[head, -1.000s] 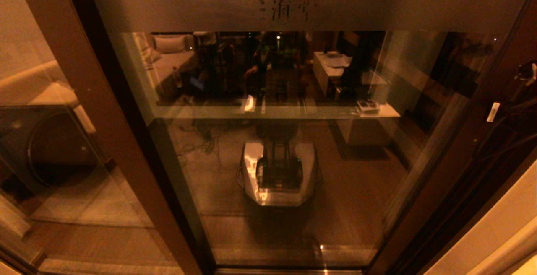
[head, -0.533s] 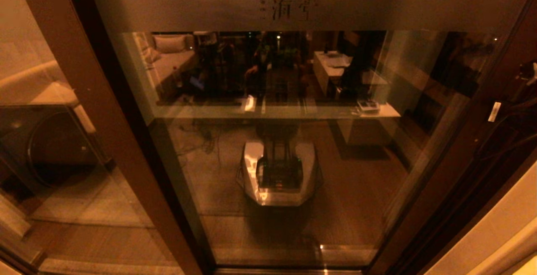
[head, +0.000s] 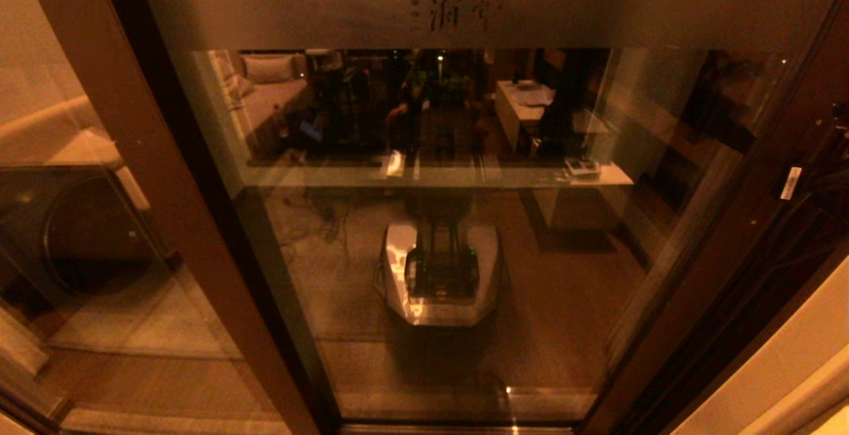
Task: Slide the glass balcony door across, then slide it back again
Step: Close the slid door
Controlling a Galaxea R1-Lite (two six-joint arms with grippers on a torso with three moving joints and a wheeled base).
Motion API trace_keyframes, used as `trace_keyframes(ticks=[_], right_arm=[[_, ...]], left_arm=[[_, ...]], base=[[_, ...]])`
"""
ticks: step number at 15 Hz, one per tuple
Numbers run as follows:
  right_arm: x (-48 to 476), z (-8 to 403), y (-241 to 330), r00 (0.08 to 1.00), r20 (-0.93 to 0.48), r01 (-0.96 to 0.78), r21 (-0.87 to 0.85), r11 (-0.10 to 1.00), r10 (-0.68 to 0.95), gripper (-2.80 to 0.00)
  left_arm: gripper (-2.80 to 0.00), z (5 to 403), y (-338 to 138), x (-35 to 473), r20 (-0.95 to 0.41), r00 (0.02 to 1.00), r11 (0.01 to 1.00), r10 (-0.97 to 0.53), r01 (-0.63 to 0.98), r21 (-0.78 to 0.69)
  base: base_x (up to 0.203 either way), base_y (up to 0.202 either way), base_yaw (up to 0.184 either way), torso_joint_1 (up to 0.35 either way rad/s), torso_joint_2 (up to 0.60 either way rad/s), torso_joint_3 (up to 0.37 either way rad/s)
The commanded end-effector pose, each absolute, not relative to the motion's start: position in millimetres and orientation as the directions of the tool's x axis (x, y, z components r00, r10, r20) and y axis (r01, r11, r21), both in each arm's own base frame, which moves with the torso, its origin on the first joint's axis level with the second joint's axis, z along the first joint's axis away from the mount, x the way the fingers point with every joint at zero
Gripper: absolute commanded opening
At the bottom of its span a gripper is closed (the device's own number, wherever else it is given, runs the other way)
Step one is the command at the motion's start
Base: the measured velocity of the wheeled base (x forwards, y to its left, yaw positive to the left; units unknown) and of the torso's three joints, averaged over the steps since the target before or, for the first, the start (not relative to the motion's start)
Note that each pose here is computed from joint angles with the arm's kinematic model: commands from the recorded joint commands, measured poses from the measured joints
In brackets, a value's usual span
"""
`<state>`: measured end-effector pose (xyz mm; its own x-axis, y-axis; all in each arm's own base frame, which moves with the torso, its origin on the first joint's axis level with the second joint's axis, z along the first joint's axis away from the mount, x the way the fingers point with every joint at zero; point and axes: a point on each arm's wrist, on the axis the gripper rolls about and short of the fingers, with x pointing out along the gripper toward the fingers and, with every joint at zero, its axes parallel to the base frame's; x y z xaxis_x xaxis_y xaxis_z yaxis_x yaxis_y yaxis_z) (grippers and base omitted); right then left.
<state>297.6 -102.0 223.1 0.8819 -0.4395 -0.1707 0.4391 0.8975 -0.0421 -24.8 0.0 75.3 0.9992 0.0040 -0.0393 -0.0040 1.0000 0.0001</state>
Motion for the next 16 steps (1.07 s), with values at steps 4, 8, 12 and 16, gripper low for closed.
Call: trace_keyframes(ticks=[4,8,12,16], right_arm=[[303.5,220.1,-103.3,0.886,-0.176,0.428,-0.04,0.903,-0.428,-2.8],[319.6,210.5,-109.1,0.882,-0.198,0.429,-0.038,0.902,-0.428,-2.8],[326.6,208.1,-111.6,0.88,-0.201,0.433,-0.037,0.901,-0.431,-2.8],[326.6,207.7,-112.8,0.876,-0.201,0.439,-0.04,0.898,-0.438,-2.8]], left_arm=[[-2.8,75.2,0.0,-24.8,-0.04,0.999,1.0,0.005,-0.005,0.0],[-2.8,75.2,0.0,-24.8,-0.04,0.999,1.0,0.005,-0.005,0.0],[-2.8,75.2,0.0,-24.8,-0.04,0.999,1.0,0.005,-0.005,0.0],[-2.8,75.2,0.0,-24.8,-0.04,0.999,1.0,0.005,-0.005,0.0]], base=[[0.0,0.0,0.0,0.0,0.0,0.0],[0.0,0.0,0.0,0.0,0.0,0.0],[0.0,0.0,0.0,0.0,0.0,0.0],[0.0,0.0,0.0,0.0,0.0,0.0]])
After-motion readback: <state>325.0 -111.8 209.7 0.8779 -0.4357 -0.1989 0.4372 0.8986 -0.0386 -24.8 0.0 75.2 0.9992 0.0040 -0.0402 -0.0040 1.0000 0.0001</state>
